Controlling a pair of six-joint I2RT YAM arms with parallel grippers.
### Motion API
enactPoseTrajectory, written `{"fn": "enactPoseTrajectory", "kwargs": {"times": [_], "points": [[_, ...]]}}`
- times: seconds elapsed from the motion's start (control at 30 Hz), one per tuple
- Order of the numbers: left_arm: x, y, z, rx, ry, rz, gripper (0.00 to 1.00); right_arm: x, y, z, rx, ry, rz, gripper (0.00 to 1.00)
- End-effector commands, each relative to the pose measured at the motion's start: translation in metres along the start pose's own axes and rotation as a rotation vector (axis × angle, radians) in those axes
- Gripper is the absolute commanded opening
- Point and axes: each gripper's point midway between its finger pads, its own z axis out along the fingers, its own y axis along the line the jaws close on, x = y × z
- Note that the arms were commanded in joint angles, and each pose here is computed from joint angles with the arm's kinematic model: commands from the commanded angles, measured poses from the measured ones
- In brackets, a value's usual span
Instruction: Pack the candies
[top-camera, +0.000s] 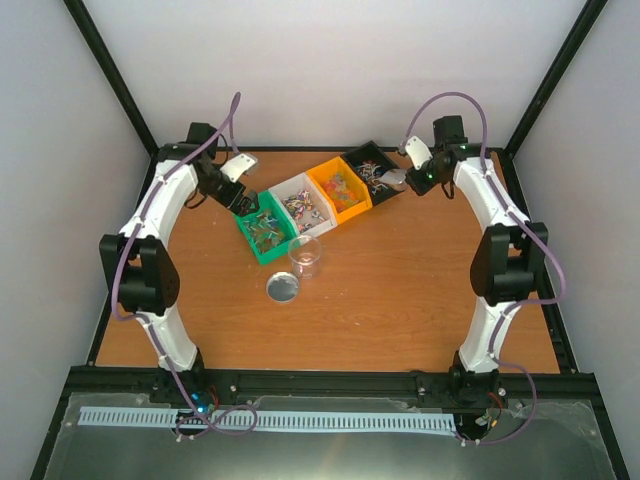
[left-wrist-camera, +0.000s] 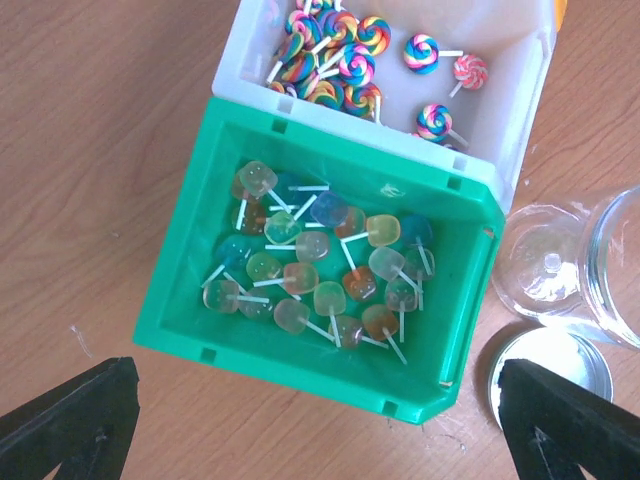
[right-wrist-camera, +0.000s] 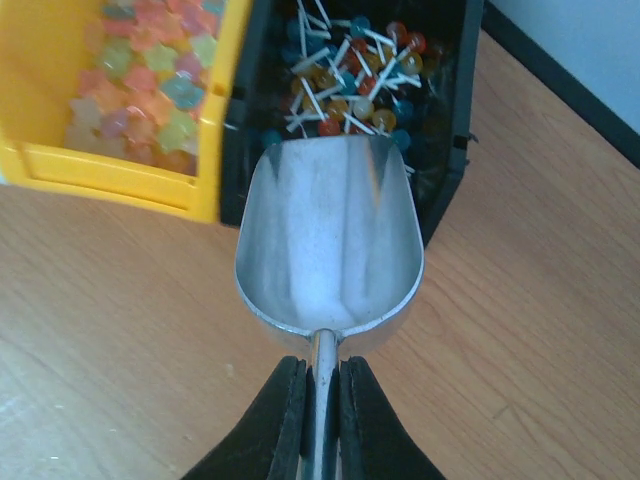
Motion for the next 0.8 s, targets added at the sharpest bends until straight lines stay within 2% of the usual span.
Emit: {"fn": "enactPoseTrajectory", "kwargs": {"times": [0.0,0.2,0.37,0.57,0.77], "points": [[-0.003,0.000,-0.003,0.064,0.039,0.010,1.00,0.017,-0.021,0.015,0.040,0.120,-0.024,0.03],[-0.005,-0.011,0.002,0.144,0.041,-0.078,1.00,0.006,-0.032,0.015,0.038,0.160,-0.024,0.03],[-0.026,0.004,0.007,0.106,-0.018,-0.080,1.00,0.003,-0.023,0.022,-0.021,0.189,-0.015,0.03],[-0.056,0.015,0.042,0.217,-0.034,-0.061,0.99,-0.009,-0.022,0.027,-0.008,0.172,-0.032,0.03],[-0.089,0.040,0.078,0.194,-0.071,-0.029,0.95,-0.011,-0.022,0.033,-0.001,0.177,-0.036,0.03]]}}
